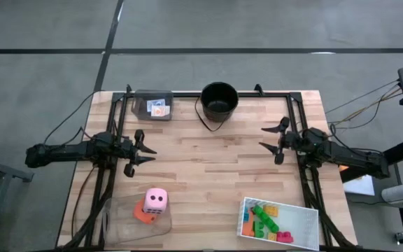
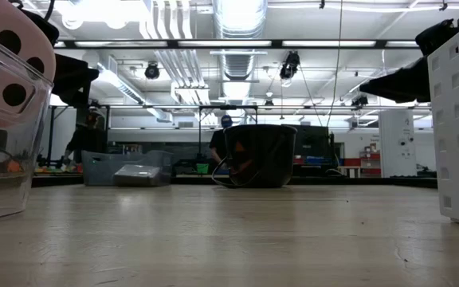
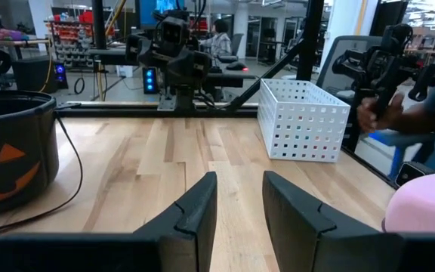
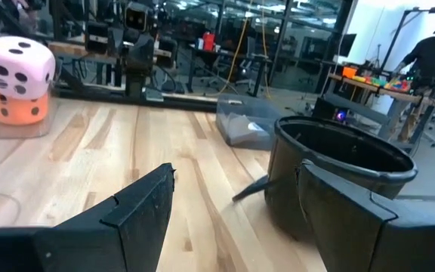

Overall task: Pick & Place Toys
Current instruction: Return to Home Position

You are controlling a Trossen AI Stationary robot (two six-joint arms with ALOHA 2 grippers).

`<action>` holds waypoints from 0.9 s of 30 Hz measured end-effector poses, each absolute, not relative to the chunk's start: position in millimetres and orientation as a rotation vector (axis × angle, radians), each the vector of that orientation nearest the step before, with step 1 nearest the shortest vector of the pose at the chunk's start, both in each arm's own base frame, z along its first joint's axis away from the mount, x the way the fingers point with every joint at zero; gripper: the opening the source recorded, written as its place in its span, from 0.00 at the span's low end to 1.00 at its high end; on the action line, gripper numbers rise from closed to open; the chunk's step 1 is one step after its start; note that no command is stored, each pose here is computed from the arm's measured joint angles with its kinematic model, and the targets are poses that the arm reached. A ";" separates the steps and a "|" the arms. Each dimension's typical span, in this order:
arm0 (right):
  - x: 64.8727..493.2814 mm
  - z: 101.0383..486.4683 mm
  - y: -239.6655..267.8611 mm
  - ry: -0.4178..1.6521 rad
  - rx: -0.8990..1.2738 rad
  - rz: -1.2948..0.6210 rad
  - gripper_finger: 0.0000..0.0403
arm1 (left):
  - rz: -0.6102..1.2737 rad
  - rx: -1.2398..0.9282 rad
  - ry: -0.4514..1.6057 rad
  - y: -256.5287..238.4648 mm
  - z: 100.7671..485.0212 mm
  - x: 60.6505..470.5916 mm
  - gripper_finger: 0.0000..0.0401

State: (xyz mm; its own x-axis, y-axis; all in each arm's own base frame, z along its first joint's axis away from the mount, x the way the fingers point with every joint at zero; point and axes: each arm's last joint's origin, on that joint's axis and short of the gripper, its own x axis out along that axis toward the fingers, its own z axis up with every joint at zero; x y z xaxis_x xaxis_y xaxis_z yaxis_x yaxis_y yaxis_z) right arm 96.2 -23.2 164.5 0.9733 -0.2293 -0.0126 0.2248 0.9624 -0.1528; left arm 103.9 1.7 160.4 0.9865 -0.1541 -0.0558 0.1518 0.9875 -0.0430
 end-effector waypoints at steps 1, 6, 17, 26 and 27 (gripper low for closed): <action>96.6 164.1 -23.3 0.036 -0.151 -0.230 0.68 | -0.154 -0.039 0.059 1.7 160.4 103.9 0.28; 97.5 162.7 -23.5 0.053 -0.148 -0.228 0.68 | -0.154 -0.036 0.059 1.7 160.4 103.9 0.28; 99.6 159.8 -24.0 0.089 -0.144 -0.225 0.68 | -0.154 -0.036 0.059 1.7 160.3 103.9 0.28; 100.8 161.5 -24.3 0.109 -0.141 -0.223 0.68 | -0.154 -0.036 0.059 1.7 160.2 103.9 0.28; 100.9 161.2 -24.3 0.111 -0.141 -0.223 0.68 | -0.154 -0.036 0.059 1.7 160.2 103.9 0.28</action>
State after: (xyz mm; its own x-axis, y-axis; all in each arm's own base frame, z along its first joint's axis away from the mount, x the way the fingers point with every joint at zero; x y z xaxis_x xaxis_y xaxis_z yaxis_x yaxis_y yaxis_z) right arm 100.9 -24.3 161.2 0.9692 -0.2277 -0.0942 0.2121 0.9655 -0.1514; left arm 103.9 1.7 160.2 0.9863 -0.1548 -0.0563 0.1527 0.9875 -0.0400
